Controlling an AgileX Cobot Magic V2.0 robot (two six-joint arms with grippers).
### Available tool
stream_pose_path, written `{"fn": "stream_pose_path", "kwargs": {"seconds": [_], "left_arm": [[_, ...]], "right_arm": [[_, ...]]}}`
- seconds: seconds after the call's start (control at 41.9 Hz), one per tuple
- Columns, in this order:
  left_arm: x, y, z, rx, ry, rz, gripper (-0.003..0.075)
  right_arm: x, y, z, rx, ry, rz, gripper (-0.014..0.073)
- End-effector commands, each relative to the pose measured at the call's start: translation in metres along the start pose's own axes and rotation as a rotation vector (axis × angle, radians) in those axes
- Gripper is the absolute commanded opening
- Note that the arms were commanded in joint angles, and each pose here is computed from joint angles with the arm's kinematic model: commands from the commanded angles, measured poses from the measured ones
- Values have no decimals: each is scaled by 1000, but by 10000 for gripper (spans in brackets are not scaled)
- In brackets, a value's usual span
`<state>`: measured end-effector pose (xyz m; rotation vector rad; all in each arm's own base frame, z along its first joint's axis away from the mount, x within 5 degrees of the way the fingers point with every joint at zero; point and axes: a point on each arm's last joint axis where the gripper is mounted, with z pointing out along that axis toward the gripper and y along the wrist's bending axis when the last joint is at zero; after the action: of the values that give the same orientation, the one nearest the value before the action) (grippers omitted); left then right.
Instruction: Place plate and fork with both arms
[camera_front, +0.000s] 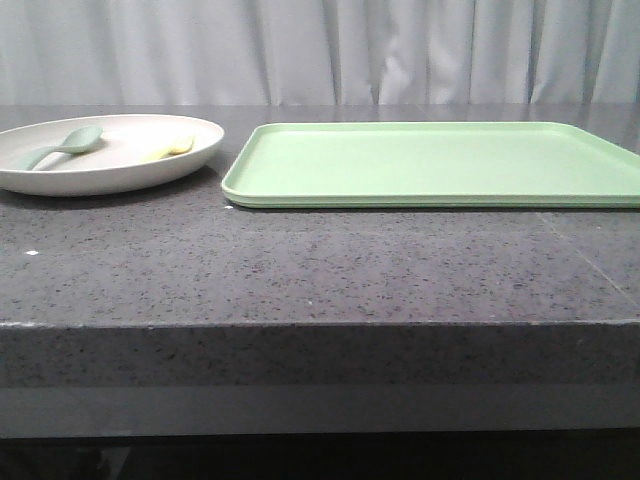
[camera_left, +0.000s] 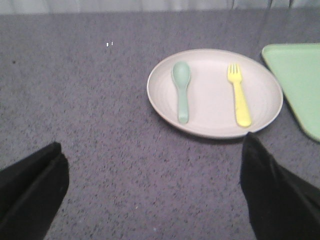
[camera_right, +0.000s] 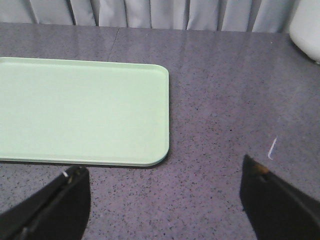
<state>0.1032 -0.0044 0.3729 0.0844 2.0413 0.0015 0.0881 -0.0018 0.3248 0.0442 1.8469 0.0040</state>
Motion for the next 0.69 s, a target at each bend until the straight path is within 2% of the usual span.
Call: {"fn": "stream_pose_path", "kwargs": {"seconds": [0.0, 0.239, 0.287, 0.358, 0.43, 0.55, 0.669], "left_arm": [[-23, 3, 11, -26, 70, 16, 673], [-40, 5, 77, -21, 472, 38, 673], [-43, 7, 92, -19, 508, 46, 673], [-48, 11, 115, -3, 551, 19, 673], [-54, 16, 133, 66, 565, -10, 673], [-69, 30, 159, 193, 534, -65, 673], [-83, 47, 181, 232, 514, -131, 668]], "right_arm": [[-16, 0, -2, 6, -96, -18, 631], [-16, 0, -2, 6, -95, -18, 631], [-16, 0, -2, 6, -95, -18, 631], [-16, 0, -2, 6, -96, -18, 631], [-16, 0, -2, 6, -95, -18, 631], [-16, 0, -2, 6, -95, -18, 631], [-16, 0, -2, 6, -95, -18, 631]]}}
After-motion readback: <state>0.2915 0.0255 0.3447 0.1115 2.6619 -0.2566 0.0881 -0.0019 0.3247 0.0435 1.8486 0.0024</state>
